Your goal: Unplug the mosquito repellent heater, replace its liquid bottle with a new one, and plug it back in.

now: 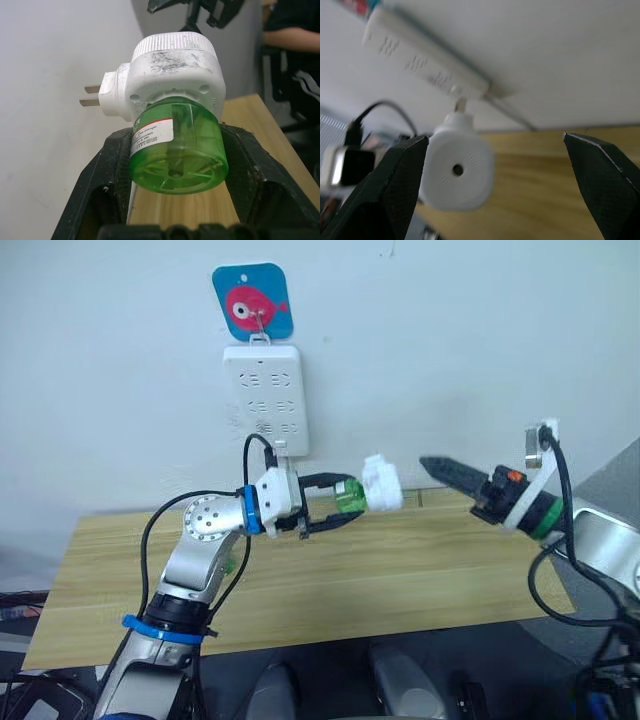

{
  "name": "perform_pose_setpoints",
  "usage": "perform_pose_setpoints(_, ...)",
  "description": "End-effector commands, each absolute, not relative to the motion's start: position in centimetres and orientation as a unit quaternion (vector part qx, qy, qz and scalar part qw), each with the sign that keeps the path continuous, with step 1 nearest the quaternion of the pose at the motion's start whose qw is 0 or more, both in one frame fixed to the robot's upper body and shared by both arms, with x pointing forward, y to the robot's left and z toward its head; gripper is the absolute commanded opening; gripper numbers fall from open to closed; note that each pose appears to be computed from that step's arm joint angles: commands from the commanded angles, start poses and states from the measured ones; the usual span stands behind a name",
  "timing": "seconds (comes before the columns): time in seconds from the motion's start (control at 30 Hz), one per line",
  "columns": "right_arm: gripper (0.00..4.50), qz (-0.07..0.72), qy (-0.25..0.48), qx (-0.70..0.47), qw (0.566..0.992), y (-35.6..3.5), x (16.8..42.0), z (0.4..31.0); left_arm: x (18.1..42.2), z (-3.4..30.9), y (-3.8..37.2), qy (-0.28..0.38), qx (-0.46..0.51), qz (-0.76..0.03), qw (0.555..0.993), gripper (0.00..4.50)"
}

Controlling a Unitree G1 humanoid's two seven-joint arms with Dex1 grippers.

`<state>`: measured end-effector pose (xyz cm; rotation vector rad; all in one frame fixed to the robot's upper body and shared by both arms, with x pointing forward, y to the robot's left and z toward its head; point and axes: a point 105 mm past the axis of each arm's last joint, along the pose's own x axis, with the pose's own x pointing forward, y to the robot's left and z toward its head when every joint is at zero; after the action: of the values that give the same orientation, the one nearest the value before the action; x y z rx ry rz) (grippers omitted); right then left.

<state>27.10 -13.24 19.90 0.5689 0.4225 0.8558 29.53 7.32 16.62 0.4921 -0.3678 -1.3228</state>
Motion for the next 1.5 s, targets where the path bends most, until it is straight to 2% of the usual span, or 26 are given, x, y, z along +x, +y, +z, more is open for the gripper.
perform_pose_setpoints(0.03, 4.5, 0.479, 0.224, 0.273, 0.804, -12.4, 25.6, 20.1, 28.7, 17.3, 7.1, -0.203, 0.259, -0.616, 0.716, 2.28)
perform_pose_setpoints(0.13, 4.5, 0.508, 0.249, 0.277, 0.777, -12.1, 25.0, 19.9, 28.4, 17.2, 7.1, -0.207, 0.27, -0.625, 0.703, 2.28)
perform_pose_setpoints(0.27, 4.5, 0.52, 0.265, 0.272, 0.765, -11.8, 25.0, 19.3, 27.8, 17.1, 7.0, -0.213, 0.28, -0.636, 0.687, 2.28)
perform_pose_setpoints(0.63, 4.5, 0.525, 0.282, 0.251, 0.763, -12.8, 25.6, 18.4, 27.6, 17.2, 6.7, -0.221, 0.28, -0.644, 0.677, 2.28)
perform_pose_setpoints(0.83, 4.5, 0.562, 0.276, 0.265, 0.734, -11.0, 24.6, 18.8, 27.3, 17.1, 6.2, -0.225, 0.277, -0.651, 0.67, 2.28)
perform_pose_setpoints(1.23, 4.5, 0.585, 0.263, 0.284, 0.713, -8.6, 25.0, 19.4, 26.8, 17.1, 5.5, -0.231, 0.27, -0.659, 0.663, 2.28)
perform_pose_setpoints(1.33, 3.91, 0.59, 0.264, 0.284, 0.709, -8.4, 24.9, 19.5, 27.0, 17.2, 5.6, -0.233, 0.268, -0.655, 0.667, 2.28)
perform_pose_setpoints(1.43, 3.02, 0.593, 0.264, 0.284, 0.705, -8.2, 24.8, 19.6, 27.2, 17.4, 5.5, -0.228, 0.256, -0.651, 0.677, 2.28)
perform_pose_setpoints(1.5, 3.03, 0.595, 0.263, 0.285, 0.704, -8.1, 24.8, 19.6, 27.5, 17.7, 5.5, -0.218, 0.234, -0.649, 0.69, 2.28)
